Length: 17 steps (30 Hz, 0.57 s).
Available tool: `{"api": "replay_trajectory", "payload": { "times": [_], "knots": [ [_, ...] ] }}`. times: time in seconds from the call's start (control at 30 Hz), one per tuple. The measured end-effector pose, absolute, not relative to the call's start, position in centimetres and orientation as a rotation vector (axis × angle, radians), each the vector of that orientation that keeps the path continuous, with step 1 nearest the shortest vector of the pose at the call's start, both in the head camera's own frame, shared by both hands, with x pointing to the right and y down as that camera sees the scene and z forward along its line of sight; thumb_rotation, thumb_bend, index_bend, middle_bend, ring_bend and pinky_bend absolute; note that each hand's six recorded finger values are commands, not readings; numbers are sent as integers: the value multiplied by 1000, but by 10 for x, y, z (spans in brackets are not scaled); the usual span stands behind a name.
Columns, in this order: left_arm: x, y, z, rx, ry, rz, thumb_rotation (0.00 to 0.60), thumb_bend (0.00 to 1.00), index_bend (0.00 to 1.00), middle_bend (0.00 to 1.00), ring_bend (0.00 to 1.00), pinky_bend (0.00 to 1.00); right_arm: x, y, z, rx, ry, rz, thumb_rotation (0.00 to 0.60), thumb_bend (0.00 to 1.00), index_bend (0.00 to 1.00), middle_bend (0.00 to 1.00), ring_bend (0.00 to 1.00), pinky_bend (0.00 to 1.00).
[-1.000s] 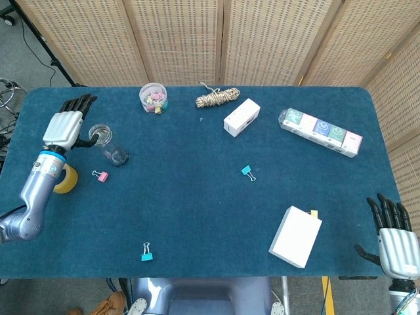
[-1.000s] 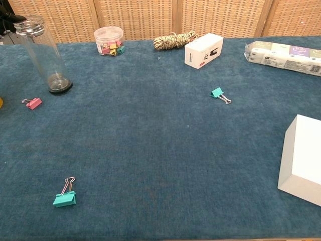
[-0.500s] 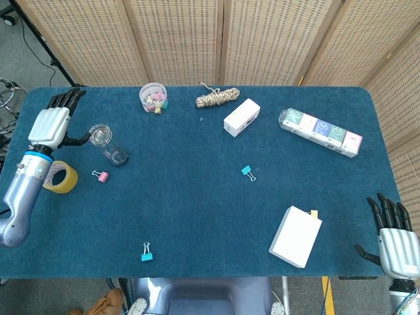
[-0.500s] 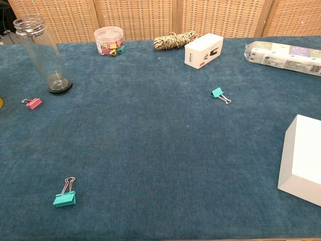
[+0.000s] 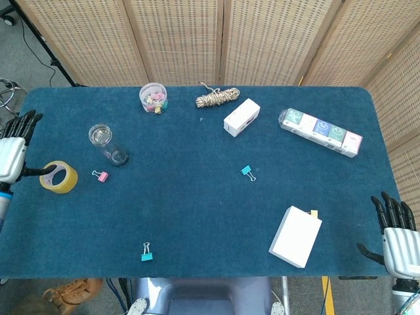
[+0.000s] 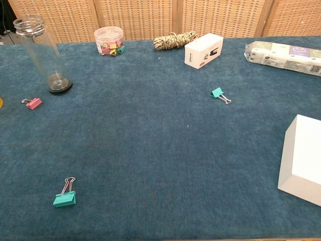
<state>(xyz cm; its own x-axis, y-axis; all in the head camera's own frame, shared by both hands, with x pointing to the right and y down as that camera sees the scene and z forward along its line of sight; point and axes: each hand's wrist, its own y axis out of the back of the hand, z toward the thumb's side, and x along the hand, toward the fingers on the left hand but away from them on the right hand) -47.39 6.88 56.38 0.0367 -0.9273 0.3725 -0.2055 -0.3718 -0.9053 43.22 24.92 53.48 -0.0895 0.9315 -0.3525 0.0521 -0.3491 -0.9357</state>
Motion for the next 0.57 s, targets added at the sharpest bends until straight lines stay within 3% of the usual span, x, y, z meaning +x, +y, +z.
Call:
{"api": "replay_trajectory", "payload": {
  "times": [0.27,0.57],
  "knots": [
    [-515,147,556,-1586,1209,-1480,600,16,0,0,0,0,438,248,535,-1430,-1124,1538,600,0,0,0,0,0],
    [-517,190,553,-1610,1220,-1536,600,17,0,0,0,0,440,248,529,-1418,-1140,1522,600,0,0,0,0,0]
  ]
}}
